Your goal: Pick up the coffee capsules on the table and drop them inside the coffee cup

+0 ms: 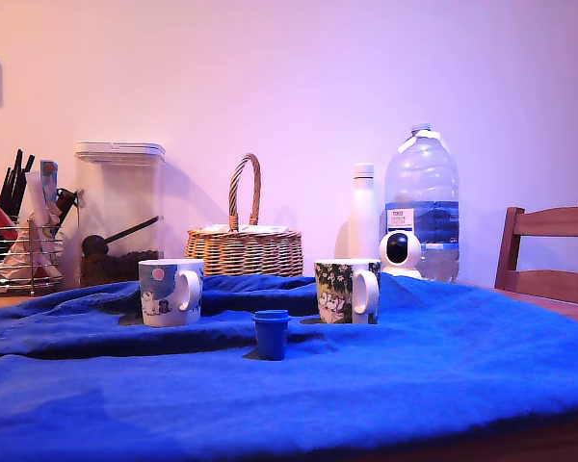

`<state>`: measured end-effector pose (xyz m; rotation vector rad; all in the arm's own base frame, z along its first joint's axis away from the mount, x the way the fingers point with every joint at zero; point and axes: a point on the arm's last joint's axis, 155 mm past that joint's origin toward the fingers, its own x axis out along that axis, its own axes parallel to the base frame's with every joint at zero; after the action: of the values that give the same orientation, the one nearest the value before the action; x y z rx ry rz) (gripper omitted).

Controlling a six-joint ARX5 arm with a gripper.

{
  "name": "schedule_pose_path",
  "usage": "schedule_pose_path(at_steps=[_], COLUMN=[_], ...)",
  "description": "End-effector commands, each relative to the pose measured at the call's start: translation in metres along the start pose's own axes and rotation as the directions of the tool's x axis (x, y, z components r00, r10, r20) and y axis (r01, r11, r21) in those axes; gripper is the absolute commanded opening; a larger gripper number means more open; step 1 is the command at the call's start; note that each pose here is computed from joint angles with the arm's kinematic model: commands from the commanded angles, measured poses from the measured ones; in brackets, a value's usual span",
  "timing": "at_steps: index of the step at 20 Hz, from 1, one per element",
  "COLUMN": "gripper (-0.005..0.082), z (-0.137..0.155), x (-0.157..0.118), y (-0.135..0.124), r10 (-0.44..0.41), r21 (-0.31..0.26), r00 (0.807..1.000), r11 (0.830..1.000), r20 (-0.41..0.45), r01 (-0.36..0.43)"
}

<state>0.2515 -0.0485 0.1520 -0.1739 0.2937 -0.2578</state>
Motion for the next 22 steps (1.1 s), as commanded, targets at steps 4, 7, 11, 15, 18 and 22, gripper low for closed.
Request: schedule_pose_path(at_steps=[4,7,11,15,18,22], gripper=[-0.0024,-0.0024,-0.0024,-0.0024,-0.0024,-0.0024], z=[-0.025,-0.023,-0.013,-0.001,-0.002,-0.011], x=[-0.007,-0.007,-0.006,-0.008,-0.008,-0.010], y=[0.007,0.005,-0.010,-0.030,-0.042,-0.071], r10=[0.039,0.031,-0.051,-0.146,-0.193,-0.306], r21=[-0.023,-0.024,-0.037,-0.031,-0.029,-0.008], r00=[0.997,0.998,0.998,0.989,0.981,0.952], r11=[0.999,0.999,0.998,0.989,0.981,0.952], r20=[-0.064,-0.059,-0.022,0.023,0.017,-0.025], r01=[-0.041,-0.033,0.050,0.146,0.194,0.306])
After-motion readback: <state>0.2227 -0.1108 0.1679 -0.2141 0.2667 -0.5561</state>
